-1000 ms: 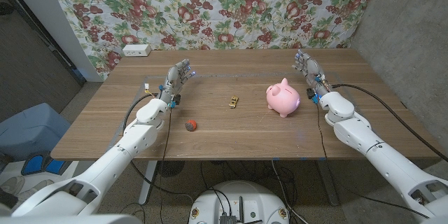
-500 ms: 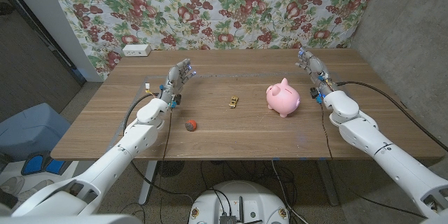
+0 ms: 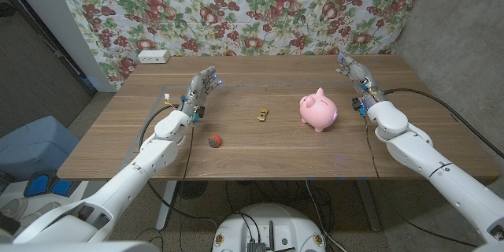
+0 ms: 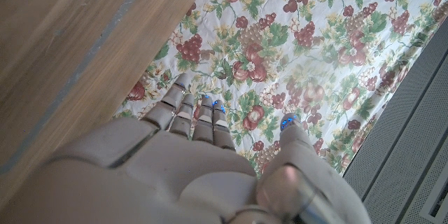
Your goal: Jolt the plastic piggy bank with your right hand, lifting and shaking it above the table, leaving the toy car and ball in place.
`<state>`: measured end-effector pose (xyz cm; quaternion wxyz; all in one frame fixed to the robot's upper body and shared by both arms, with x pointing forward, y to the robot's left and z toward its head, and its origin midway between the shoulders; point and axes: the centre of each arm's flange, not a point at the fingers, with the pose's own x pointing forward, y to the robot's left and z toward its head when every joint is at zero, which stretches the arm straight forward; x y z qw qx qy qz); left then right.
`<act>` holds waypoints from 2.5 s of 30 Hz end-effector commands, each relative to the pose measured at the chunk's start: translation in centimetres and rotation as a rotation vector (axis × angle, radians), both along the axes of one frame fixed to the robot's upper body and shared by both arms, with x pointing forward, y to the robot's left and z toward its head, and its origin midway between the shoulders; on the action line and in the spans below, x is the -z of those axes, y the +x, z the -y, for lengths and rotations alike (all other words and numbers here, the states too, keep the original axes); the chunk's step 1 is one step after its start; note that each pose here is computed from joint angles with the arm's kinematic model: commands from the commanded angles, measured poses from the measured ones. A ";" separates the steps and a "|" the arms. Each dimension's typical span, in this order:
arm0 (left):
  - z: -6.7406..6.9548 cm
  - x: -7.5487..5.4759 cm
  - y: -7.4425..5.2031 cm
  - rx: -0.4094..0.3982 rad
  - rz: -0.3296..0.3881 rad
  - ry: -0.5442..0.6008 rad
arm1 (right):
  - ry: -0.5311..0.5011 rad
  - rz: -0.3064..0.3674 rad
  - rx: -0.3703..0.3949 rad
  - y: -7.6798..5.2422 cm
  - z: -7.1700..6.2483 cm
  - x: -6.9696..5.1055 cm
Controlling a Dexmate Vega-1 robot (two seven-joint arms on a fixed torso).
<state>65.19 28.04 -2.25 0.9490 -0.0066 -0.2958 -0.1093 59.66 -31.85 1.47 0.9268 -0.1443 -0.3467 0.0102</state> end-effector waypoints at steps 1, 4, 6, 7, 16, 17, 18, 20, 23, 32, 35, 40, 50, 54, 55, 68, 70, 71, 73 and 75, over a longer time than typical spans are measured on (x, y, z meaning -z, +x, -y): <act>0.0 -0.3 0.1 -0.004 -0.001 0.003 | -0.045 0.013 0.046 -0.8 -0.1 -0.4; -0.1 -0.3 0.1 -0.006 0.000 0.000 | -0.059 0.016 0.057 -1.1 -0.1 -0.6; -0.1 -0.3 0.1 -0.006 0.000 -0.003 | -0.070 0.019 0.068 -1.4 -0.1 -0.8; -0.1 -0.2 0.1 -0.006 0.000 -0.002 | -0.076 0.020 0.072 -1.5 -0.1 -0.8; -0.1 -0.2 0.2 -0.002 -0.002 -0.003 | -0.106 0.029 0.099 -2.5 -0.2 -0.9; -0.1 -0.2 0.2 -0.002 -0.002 -0.002 | -0.107 0.030 0.106 -2.6 -0.2 -0.9; -0.1 -0.2 0.2 -0.001 -0.002 -0.001 | -0.113 0.030 0.111 -2.7 -0.2 -0.9; -0.1 -0.2 0.2 0.000 -0.002 -0.002 | -0.119 0.031 0.119 -3.0 -0.2 -0.8; -0.1 -0.1 0.1 0.000 -0.002 0.000 | -0.132 0.036 0.129 -3.4 -0.3 -0.7; -0.1 -0.1 0.1 0.004 -0.003 0.002 | -0.177 0.045 0.169 -4.5 -0.6 -0.9; -0.1 -0.1 0.1 0.006 -0.004 0.004 | -0.185 0.040 0.181 -4.8 -0.7 -0.9; 0.0 -0.1 0.2 0.009 -0.006 0.005 | -0.206 0.032 0.202 -5.4 -0.7 -0.8; 0.0 -0.3 0.3 0.014 -0.003 0.012 | -0.244 0.031 0.244 -6.5 -0.8 -0.4; 0.0 -0.4 0.4 0.017 -0.003 0.015 | -0.272 0.031 0.273 -7.0 -1.0 -0.6; 0.0 -0.4 0.4 0.018 -0.003 0.016 | -0.278 0.031 0.276 -7.1 -1.0 -0.6; -0.1 -0.5 0.4 0.021 -0.004 0.021 | -0.331 0.012 0.318 -8.8 -1.4 -0.4; -0.1 -0.6 0.4 0.024 -0.002 0.024 | -0.348 0.011 0.333 -9.0 -1.5 -0.4; -0.1 -0.7 0.5 0.025 -0.001 0.025 | -0.355 0.010 0.341 -9.2 -1.6 -0.4; -0.1 -0.7 0.5 0.027 0.001 0.028 | -0.367 0.007 0.352 -9.4 -1.8 -0.4; -0.1 -0.8 0.5 0.028 0.002 0.027 | -0.377 0.004 0.362 -9.6 -1.9 -0.4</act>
